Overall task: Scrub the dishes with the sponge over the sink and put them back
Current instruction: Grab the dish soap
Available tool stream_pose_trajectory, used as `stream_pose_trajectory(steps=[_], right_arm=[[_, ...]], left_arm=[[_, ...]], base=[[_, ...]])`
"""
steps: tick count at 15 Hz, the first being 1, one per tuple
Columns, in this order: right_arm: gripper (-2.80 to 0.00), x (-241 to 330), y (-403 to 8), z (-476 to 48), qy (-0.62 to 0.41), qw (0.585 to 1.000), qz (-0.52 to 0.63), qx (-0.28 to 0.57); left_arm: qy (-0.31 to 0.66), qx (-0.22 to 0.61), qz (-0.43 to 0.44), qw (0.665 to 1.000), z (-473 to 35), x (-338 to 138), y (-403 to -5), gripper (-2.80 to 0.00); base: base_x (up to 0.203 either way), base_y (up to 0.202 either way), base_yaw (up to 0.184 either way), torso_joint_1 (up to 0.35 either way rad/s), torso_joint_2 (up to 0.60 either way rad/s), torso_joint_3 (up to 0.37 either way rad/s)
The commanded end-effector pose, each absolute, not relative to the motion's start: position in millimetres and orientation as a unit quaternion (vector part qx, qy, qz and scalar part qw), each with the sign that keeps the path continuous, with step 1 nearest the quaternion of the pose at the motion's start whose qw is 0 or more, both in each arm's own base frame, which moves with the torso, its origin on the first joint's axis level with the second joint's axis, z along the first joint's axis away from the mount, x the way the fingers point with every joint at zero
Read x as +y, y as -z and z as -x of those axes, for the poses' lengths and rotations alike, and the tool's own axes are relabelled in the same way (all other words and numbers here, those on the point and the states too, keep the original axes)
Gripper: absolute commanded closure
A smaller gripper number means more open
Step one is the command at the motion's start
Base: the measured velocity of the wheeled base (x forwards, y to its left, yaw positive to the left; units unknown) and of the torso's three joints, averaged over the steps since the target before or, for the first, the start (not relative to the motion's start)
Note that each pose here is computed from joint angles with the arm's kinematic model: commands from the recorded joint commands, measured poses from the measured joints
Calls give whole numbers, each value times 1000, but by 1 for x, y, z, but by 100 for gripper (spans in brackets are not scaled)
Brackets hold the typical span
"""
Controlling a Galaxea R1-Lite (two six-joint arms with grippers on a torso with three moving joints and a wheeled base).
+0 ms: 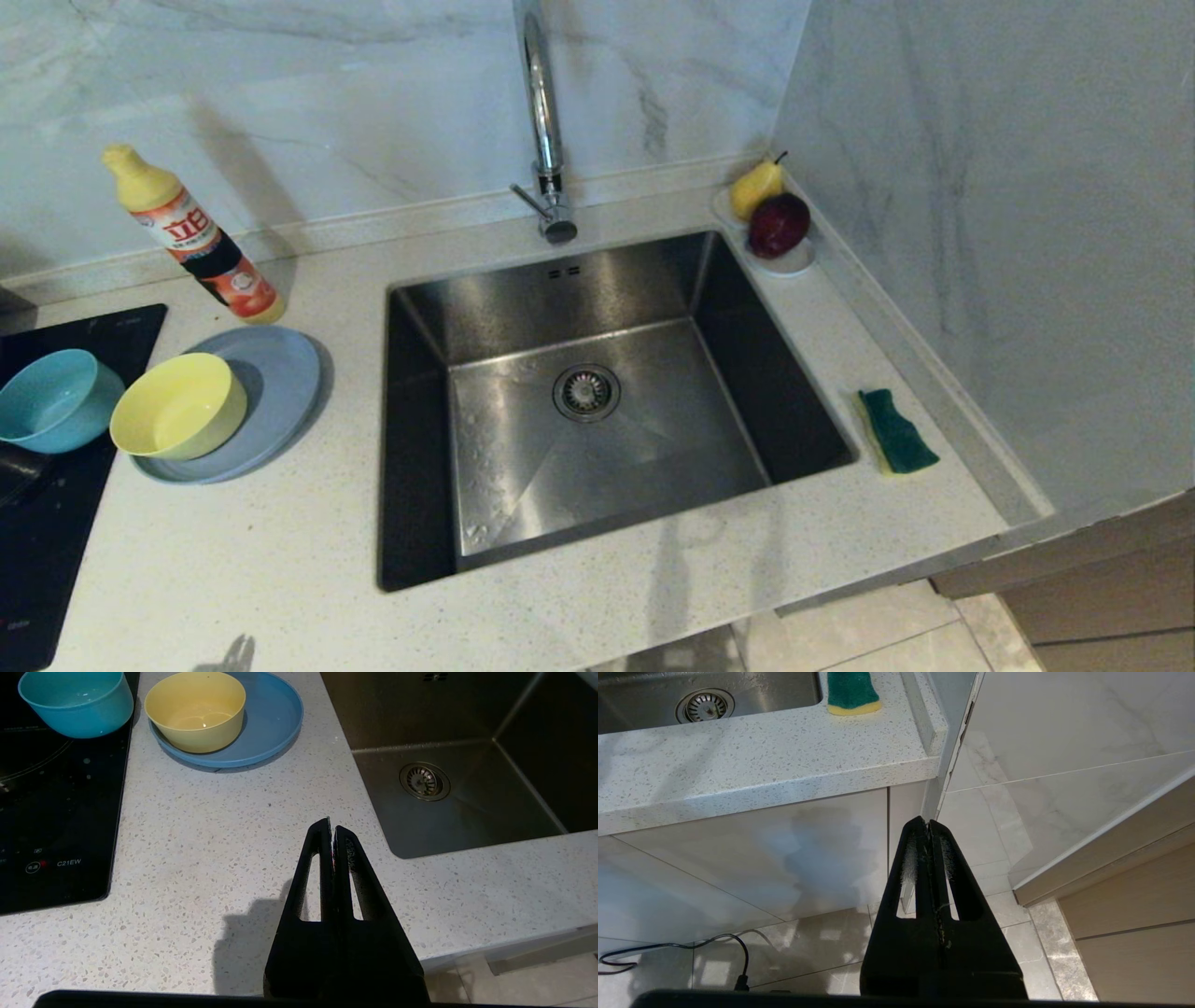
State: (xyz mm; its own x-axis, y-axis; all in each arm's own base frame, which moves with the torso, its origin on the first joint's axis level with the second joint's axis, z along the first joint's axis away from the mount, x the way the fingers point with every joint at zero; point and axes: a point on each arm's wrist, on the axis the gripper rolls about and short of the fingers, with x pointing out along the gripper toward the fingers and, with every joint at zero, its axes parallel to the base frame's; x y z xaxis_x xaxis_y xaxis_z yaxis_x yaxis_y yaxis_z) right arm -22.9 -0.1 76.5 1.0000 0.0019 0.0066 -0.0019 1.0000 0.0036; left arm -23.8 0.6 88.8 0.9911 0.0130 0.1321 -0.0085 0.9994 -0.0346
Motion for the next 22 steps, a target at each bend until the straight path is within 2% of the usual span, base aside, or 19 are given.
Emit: stream_pose_trajectory(steps=[1,22], right_arm=[[0,0,-76,23,-1,1000,-2,-5],[0,0,-77,23,-1,1000,-1,-5]], left_arm=[[-6,-46,17,999,20,1,-78,0],[-8,-44,13,999,20,1,-77,0]], base=[[0,0,0,0,0,0],[0,0,0,0,0,0]])
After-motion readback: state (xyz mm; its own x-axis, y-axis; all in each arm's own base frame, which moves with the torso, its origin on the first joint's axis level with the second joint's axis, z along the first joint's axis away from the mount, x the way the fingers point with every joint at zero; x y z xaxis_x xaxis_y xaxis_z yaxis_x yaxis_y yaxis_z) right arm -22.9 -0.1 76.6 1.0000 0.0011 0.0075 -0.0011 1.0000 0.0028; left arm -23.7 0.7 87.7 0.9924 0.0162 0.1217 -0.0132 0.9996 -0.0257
